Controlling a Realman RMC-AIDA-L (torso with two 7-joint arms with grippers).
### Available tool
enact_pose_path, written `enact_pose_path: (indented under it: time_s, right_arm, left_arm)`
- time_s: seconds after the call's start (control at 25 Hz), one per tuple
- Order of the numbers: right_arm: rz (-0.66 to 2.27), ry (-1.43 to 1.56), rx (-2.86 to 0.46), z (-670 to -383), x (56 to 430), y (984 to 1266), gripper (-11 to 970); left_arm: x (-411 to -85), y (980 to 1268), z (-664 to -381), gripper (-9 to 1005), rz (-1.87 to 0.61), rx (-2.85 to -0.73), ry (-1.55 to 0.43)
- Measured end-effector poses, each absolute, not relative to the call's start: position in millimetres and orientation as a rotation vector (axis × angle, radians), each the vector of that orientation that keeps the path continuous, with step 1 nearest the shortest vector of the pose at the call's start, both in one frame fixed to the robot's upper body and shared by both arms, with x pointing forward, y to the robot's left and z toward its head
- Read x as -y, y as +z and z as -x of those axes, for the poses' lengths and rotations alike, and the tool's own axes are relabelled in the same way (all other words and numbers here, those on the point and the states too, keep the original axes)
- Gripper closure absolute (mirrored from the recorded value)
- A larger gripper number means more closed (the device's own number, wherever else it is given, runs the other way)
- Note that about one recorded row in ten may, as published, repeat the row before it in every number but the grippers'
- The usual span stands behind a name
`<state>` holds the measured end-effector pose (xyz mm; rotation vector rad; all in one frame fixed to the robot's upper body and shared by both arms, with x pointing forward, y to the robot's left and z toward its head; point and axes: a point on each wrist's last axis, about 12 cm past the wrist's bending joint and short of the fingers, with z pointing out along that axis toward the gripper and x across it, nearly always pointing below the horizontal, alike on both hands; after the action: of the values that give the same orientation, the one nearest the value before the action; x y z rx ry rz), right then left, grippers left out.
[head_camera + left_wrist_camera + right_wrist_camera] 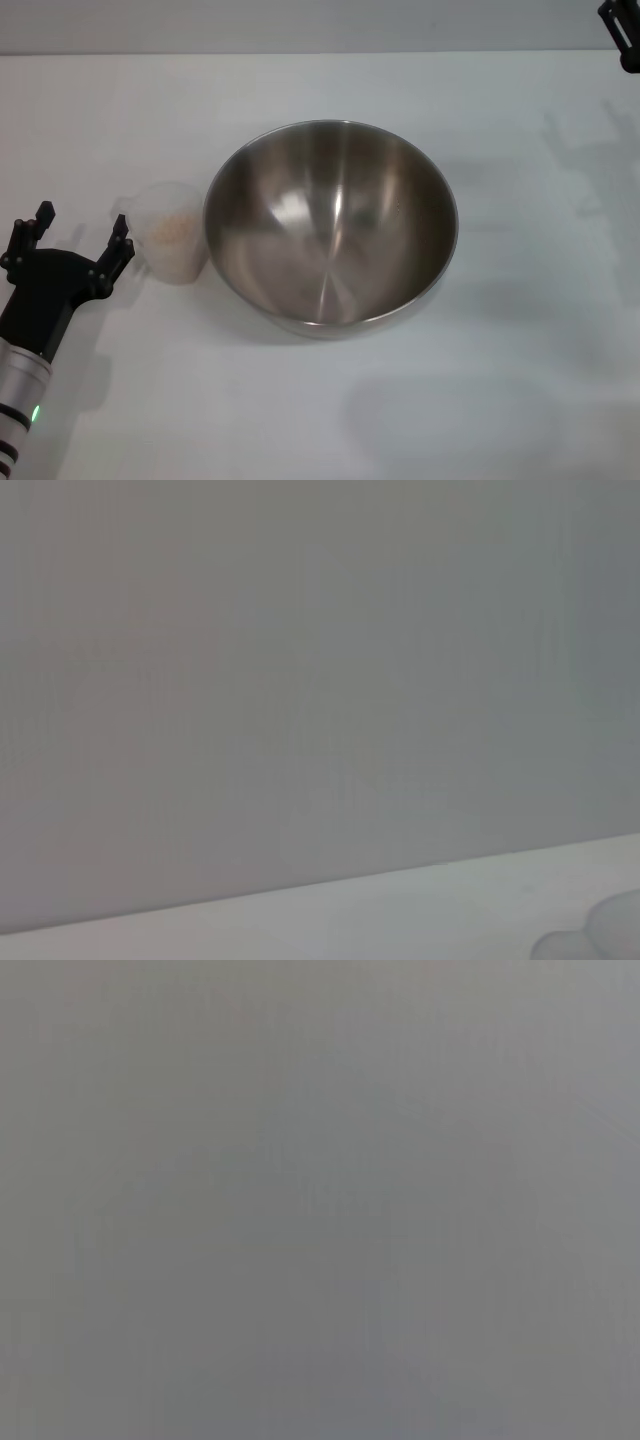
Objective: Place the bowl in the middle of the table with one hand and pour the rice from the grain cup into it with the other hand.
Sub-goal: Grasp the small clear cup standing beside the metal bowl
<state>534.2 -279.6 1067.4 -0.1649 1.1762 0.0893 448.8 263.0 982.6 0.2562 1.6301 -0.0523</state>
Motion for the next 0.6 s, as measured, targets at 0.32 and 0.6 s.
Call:
enact_pose_path:
  time_s: [0.32,0.6]
  right_arm:
    - [0.168,0.092,-1.178,-534.8,278.8,1067.4,133]
    - [0.175,0.099,-1.180,-535.4,277.1,1067.3,133]
  left_arm:
    - [-261.6,983.0,-455.2,136,-0.267,-1.638,-0.054]
    - [-259.2,982.7,-460.3,136,-0.279,-1.650,-0.059]
